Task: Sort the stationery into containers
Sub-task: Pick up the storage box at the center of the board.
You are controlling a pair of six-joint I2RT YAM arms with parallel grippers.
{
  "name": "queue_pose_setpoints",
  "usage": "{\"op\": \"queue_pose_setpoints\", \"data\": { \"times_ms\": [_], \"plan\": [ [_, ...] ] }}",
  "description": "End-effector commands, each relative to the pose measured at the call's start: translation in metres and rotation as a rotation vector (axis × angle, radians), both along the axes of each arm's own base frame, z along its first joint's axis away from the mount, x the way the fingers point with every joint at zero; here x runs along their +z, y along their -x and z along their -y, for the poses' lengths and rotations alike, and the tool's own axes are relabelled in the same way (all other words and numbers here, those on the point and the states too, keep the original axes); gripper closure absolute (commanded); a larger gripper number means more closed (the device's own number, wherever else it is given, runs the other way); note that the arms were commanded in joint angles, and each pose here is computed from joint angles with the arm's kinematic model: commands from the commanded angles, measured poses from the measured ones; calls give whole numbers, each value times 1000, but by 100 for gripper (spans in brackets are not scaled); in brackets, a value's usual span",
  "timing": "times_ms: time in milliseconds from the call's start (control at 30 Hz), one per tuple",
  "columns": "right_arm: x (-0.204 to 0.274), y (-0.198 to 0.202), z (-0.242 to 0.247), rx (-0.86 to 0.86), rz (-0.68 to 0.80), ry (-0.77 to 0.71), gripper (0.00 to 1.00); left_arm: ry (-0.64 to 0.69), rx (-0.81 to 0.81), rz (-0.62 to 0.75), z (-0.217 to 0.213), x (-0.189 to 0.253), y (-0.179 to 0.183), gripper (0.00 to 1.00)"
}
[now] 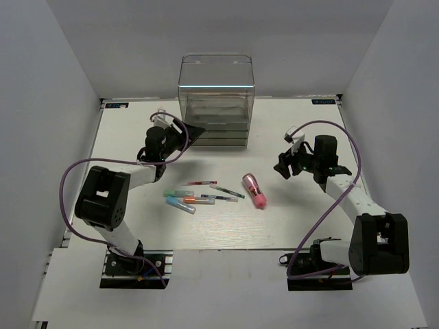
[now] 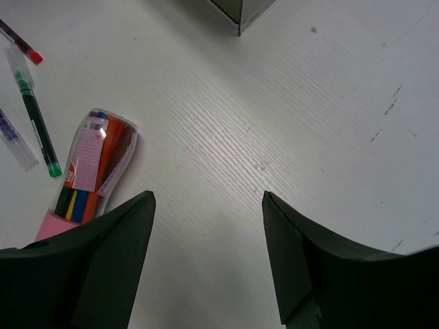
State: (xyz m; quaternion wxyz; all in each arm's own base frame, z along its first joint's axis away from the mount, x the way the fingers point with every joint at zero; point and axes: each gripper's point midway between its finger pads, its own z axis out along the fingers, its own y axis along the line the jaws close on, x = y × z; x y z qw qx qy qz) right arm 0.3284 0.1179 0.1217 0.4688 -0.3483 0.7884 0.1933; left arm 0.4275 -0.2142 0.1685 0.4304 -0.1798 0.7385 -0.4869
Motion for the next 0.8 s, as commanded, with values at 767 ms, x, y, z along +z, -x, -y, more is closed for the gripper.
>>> {"op": "queue_pose_setpoints", "data": {
  "times_ms": [767],
  "plan": [
    [25, -8, -12, 19, 106, -57, 34, 113, 215, 71, 48, 12, -52, 42]
  ]
}}
